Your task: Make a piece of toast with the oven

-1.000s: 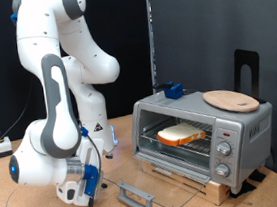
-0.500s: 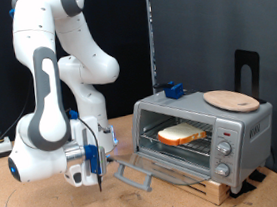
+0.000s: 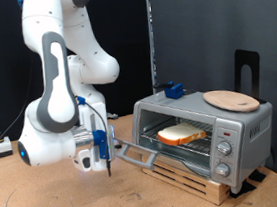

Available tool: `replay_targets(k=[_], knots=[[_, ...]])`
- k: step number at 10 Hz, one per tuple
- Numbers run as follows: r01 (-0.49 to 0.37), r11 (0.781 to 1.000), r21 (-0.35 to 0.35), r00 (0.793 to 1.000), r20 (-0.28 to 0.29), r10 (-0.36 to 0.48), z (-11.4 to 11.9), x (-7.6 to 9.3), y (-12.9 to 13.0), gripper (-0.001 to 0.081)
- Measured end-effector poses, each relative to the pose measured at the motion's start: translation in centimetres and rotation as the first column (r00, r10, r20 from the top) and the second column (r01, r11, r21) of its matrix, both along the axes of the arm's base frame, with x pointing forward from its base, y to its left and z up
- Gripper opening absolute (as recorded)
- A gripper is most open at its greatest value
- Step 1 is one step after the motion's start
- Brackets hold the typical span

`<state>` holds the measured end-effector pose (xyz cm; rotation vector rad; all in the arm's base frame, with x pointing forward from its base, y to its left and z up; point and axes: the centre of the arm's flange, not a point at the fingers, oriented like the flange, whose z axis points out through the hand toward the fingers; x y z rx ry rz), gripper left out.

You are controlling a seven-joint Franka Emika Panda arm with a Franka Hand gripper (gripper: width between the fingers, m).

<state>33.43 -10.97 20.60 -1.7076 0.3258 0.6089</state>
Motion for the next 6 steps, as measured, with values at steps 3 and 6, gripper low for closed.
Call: replay_targets(k=[3,6], knots=[[-0.047,0.999,0.021,0.998,0.041,0.046,0.9,-1.6,3.1,0.0809],[-0.064,0.997,0.049,0.997,0.052,0.061,2.6,-3.4,5.6,0.0809]])
